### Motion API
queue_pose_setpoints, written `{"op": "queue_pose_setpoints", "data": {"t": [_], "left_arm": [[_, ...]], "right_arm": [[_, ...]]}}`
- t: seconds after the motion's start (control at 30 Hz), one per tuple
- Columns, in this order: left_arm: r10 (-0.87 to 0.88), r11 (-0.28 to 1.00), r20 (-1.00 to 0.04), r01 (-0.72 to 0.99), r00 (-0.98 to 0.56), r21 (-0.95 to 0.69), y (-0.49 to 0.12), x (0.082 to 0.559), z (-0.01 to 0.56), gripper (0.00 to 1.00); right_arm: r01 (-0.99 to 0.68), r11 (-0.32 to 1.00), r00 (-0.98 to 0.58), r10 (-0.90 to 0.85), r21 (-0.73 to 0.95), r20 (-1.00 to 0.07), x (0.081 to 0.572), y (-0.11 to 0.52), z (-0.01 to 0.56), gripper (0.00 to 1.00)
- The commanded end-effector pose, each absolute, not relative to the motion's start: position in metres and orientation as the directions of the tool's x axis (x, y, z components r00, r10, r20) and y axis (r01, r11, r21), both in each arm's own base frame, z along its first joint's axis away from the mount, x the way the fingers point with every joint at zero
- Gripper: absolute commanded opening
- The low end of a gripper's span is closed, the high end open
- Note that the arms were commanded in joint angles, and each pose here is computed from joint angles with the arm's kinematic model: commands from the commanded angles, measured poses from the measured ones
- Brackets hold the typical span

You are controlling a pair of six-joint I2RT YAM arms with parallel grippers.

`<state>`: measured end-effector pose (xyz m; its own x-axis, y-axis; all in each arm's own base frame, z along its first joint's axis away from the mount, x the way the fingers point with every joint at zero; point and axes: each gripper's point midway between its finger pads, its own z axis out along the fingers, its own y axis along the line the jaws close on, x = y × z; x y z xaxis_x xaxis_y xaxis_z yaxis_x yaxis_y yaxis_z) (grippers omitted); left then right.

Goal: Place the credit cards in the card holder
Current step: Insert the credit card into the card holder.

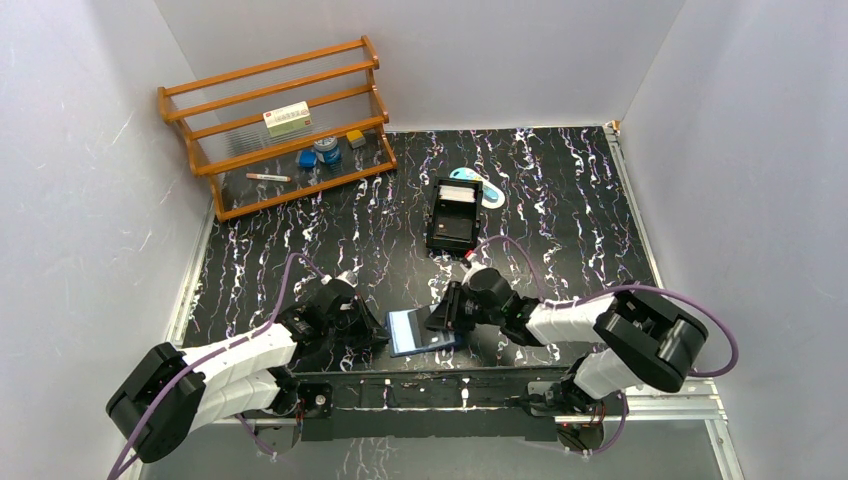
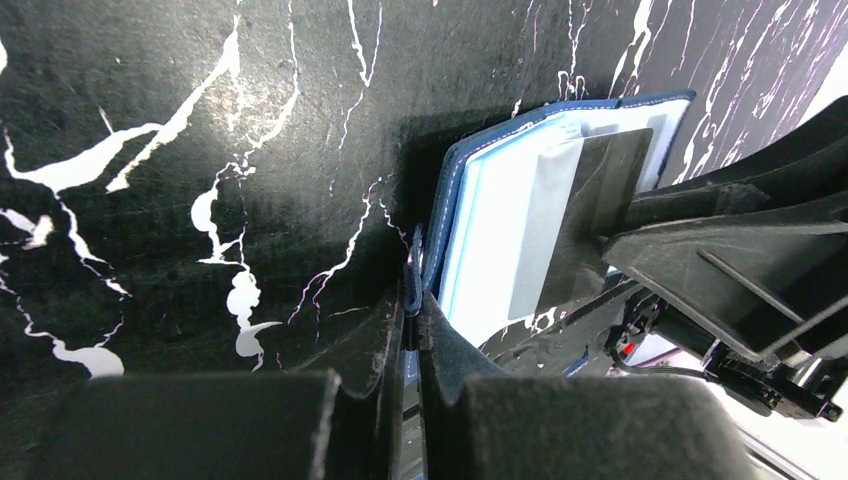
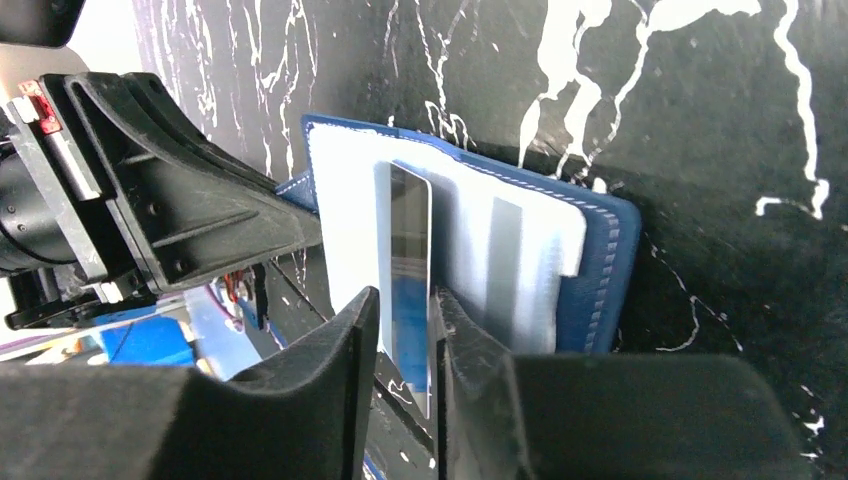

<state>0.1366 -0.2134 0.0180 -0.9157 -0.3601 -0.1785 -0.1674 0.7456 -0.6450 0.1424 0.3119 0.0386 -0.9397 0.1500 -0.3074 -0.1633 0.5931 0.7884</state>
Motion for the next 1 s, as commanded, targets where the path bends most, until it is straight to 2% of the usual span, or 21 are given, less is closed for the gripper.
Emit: {"op": "queue_pose_setpoints", "data": {"t": [0.0,0.2,0.73,0.97], "left_arm": [[-0.365,0.747,-0.156,-0.188,-0.918,-0.638,-0.209,0.131,0.013,0.00],[-0.364,0.742,-0.161,-0.181,-0.917,-0.645,-0.210,0.131,0.014,0.00],[-0.331,0.747,-0.169,-0.148,-0.928,-0.649,-0.218,0.135,0.018,0.00],[-0.339,0.741,-0.170,-0.152,-0.925,-0.654,-0.216,0.133,0.018,0.00]], "right_arm": [[-0.164,0.698,-0.918,0.151,0.697,-0.366,0.156,0.304,0.046,0.38],[-0.155,0.716,-0.922,0.142,0.681,-0.360,0.154,0.301,0.052,0.39],[-0.206,0.718,-0.939,0.047,0.665,-0.342,0.145,0.345,0.045,0.39],[-0.196,0.737,-0.945,0.035,0.647,-0.326,0.138,0.336,0.052,0.39]]}}
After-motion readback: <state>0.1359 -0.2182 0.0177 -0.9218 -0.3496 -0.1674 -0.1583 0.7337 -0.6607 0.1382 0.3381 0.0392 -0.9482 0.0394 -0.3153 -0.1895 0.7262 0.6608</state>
